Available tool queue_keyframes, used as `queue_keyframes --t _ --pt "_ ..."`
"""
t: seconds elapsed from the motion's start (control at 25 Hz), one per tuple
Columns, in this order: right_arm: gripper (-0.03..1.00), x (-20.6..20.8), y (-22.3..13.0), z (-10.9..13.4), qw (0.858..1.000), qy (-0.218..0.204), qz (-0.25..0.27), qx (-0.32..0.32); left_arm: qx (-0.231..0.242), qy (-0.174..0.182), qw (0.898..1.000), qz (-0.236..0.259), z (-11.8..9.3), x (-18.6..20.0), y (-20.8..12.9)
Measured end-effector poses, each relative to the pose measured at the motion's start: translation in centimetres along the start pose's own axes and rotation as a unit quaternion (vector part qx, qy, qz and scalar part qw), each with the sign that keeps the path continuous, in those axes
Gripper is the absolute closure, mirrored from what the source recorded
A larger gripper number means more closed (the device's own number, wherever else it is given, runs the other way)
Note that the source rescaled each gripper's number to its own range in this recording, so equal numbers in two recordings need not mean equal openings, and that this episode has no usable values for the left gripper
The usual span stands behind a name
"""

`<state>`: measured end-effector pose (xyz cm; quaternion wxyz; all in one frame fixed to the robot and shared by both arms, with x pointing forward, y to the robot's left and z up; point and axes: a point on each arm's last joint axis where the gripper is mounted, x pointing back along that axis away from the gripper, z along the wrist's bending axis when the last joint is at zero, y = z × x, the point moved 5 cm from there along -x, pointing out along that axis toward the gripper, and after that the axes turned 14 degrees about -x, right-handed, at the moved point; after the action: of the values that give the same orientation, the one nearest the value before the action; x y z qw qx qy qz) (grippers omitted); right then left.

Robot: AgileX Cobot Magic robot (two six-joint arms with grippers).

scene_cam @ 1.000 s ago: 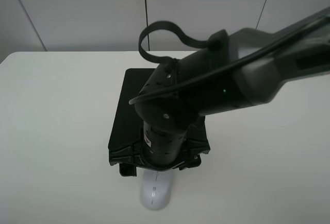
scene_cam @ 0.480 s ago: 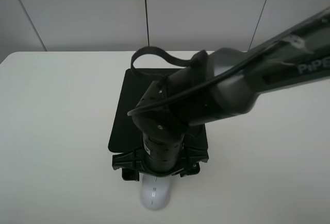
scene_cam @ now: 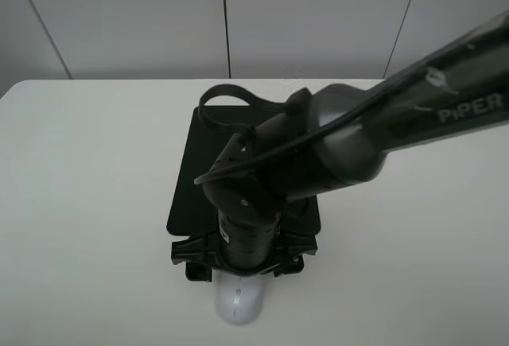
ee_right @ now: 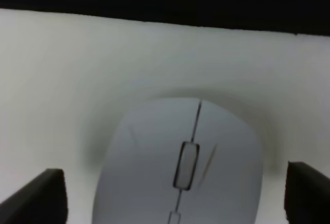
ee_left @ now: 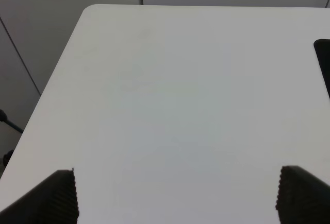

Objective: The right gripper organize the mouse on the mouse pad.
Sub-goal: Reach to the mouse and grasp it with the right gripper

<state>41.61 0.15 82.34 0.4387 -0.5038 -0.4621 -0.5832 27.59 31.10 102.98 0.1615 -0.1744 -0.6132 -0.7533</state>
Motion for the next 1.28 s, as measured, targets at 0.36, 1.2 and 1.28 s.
queue_keyframes --t 0.36,1.2,1.28 --pt "-0.03 -0.3 -0.12 -0.16 1.0 -0.007 0.004 -0.003 0.0 0.0 1.0 0.0 0.0 0.0 0.0" --pt "0.94 -0.26 -0.03 -1.02 0.999 -0.037 0.001 0.005 0.0 0.0 1.0 0.0 0.0 0.0 0.0" --pt "0.94 -0.26 0.01 -1.03 0.999 -0.038 0.0 0.006 0.0 0.0 1.0 0.0 0.0 0.0 0.0"
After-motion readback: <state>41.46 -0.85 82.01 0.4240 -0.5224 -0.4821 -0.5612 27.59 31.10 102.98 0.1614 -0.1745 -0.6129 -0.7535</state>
